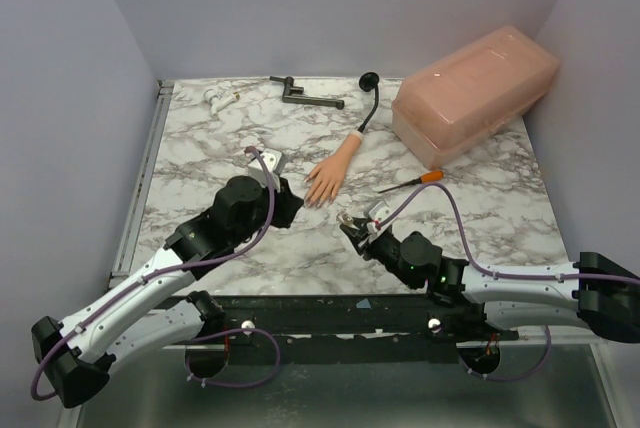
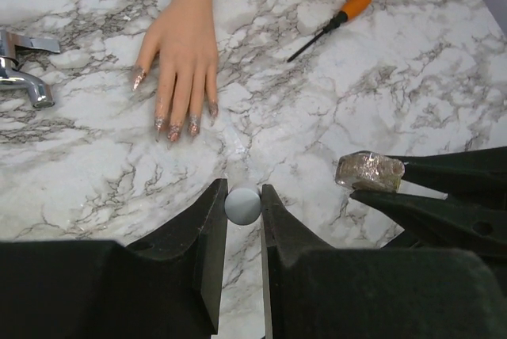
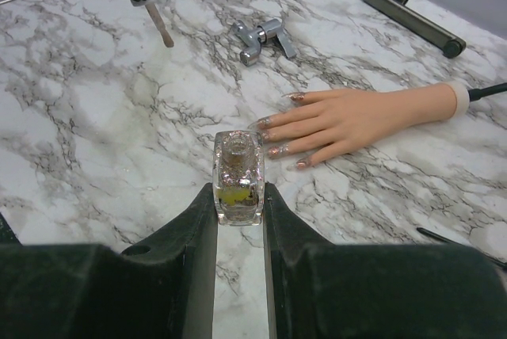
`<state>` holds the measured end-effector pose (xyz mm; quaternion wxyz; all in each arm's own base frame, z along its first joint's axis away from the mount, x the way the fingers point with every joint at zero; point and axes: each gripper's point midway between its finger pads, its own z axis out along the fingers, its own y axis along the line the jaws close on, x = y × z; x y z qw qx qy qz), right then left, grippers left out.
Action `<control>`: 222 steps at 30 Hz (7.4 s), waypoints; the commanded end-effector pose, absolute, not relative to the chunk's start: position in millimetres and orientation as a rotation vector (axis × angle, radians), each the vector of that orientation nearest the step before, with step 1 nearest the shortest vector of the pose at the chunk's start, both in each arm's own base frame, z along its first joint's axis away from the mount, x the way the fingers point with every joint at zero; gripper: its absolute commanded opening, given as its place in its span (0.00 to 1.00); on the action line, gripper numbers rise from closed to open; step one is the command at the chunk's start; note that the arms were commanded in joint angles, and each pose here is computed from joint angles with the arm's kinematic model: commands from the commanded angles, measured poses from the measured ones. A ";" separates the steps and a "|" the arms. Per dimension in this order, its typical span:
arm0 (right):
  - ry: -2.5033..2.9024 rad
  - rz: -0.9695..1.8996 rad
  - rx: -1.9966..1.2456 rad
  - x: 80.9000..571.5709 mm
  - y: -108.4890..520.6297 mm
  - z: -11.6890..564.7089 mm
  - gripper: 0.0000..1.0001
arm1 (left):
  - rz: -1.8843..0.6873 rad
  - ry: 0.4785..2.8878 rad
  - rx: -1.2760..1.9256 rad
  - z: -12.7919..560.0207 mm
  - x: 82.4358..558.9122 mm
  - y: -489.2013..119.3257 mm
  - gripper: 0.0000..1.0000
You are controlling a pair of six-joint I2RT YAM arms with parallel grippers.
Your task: Paint the nails
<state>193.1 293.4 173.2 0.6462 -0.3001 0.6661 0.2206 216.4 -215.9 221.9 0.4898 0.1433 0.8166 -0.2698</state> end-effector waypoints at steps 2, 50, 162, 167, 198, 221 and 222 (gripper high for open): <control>1.501 0.500 -0.603 200.2 289.8 183.1 0.01 | -0.731 1.867 0.242 257.5 215.3 -208.8 0.00; 1.507 0.470 -0.454 211.5 269.7 187.8 0.01 | -0.642 1.927 0.226 121.2 288.6 -248.2 0.00; 1.531 0.432 -0.449 216.8 272.2 184.1 0.01 | -0.579 2.056 0.169 57.0 327.2 -276.9 0.00; 1.531 0.431 -0.449 217.1 272.6 184.0 0.01 | -0.585 2.067 0.169 53.3 324.2 -277.1 0.00; 1.526 0.438 -0.444 216.0 270.6 185.1 0.01 | -0.578 2.092 0.113 51.3 314.6 -267.0 0.00; 1.532 0.429 -0.449 217.4 273.3 184.1 0.01 | -0.619 1.961 0.193 78.2 318.1 -277.4 0.00; 1.535 0.425 -0.450 218.2 273.8 183.5 0.00 | -0.619 1.957 0.195 79.3 319.2 -278.5 0.00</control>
